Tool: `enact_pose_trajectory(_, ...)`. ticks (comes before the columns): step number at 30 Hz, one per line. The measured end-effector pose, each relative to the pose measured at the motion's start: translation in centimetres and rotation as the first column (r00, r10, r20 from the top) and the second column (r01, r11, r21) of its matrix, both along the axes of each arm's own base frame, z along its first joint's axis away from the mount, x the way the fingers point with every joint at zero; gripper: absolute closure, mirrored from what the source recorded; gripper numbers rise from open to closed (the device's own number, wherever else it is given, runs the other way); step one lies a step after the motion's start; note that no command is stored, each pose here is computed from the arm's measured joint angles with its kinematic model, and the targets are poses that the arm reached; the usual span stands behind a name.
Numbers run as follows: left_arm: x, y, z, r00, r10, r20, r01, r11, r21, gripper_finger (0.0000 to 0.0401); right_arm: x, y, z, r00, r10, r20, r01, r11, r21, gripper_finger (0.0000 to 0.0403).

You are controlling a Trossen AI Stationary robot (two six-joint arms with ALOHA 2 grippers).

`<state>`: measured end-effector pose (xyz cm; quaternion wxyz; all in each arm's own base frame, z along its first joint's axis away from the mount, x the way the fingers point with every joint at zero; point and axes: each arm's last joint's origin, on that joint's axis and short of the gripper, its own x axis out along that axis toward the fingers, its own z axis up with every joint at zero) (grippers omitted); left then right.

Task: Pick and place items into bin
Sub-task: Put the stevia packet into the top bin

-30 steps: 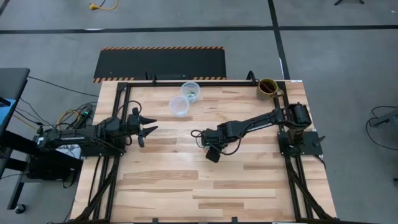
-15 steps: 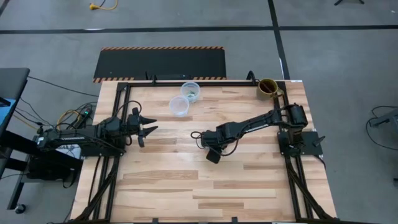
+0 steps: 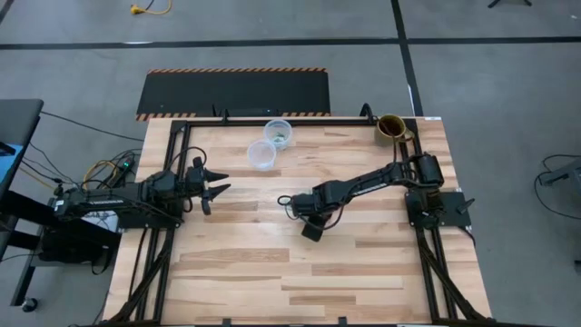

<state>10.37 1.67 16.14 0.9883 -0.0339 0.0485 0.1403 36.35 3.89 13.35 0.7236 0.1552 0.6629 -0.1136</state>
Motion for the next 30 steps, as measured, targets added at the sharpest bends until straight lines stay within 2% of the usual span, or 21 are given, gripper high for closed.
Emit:
enact_pose_trajectory(4,0.0,0.0,0.0,1.0,0.0,0.0,0.0,1.0,0.0,0.0258,-0.2,0.0,0.9,0.999,0.024,-0.034,-0.024,1.0,-0.001,0.0378)
enact_pose_trajectory(7,0.0,0.0,0.0,1.0,0.0,0.0,0.0,1.0,0.0,0.0258,0.2,0.0,1.6,1.0,0.026,-0.003,-0.026,1.0,0.001,0.0396)
enact_pose_trajectory(14,0.0,0.0,0.0,1.0,0.0,0.0,0.0,1.0,0.0,0.0258,-0.2,-0.1,4.1,0.999,0.049,0.019,-0.049,0.999,-0.005,0.0387)
enact_pose_trajectory(16,0.0,0.0,0.0,1.0,0.0,0.001,0.0,1.0,0.0,0.0258,0.5,-0.3,5.3,0.995,0.045,0.089,-0.045,0.999,-0.004,0.0392)
enact_pose_trajectory(18,0.0,0.0,0.0,1.0,0.0,0.0,0.0,1.0,0.0,0.0258,0.2,-0.7,6.4,0.994,0.048,0.1,-0.047,0.999,-0.006,0.0397)
enact_pose_trajectory(20,0.0,0.0,0.0,1.0,0.0,0.001,0.0,1.0,0.0,0.0258,0.9,-1.0,7.7,0.978,0.042,0.204,-0.04,0.999,-0.011,0.0399)
enact_pose_trajectory(22,0.0,0.0,0.0,1.0,0.001,-0.004,-0.001,1.0,0.0,0.0258,0.7,-1.7,8.9,0.968,0.03,0.248,-0.026,0.999,-0.02,0.0398)
enact_pose_trajectory(26,0.1,0.0,-0.1,1.0,0.001,-0.012,-0.001,1.0,-0.001,0.0258,1.0,-3.4,11.7,0.912,0.016,0.411,0.004,0.999,-0.048,0.0389)
enact_pose_trajectory(30,0.1,0.0,-0.1,1.0,0.001,-0.015,-0.001,1.0,-0.002,0.0258,1.3,-6.3,13.9,0.831,-0.001,0.557,0.049,0.996,-0.071,0.039)
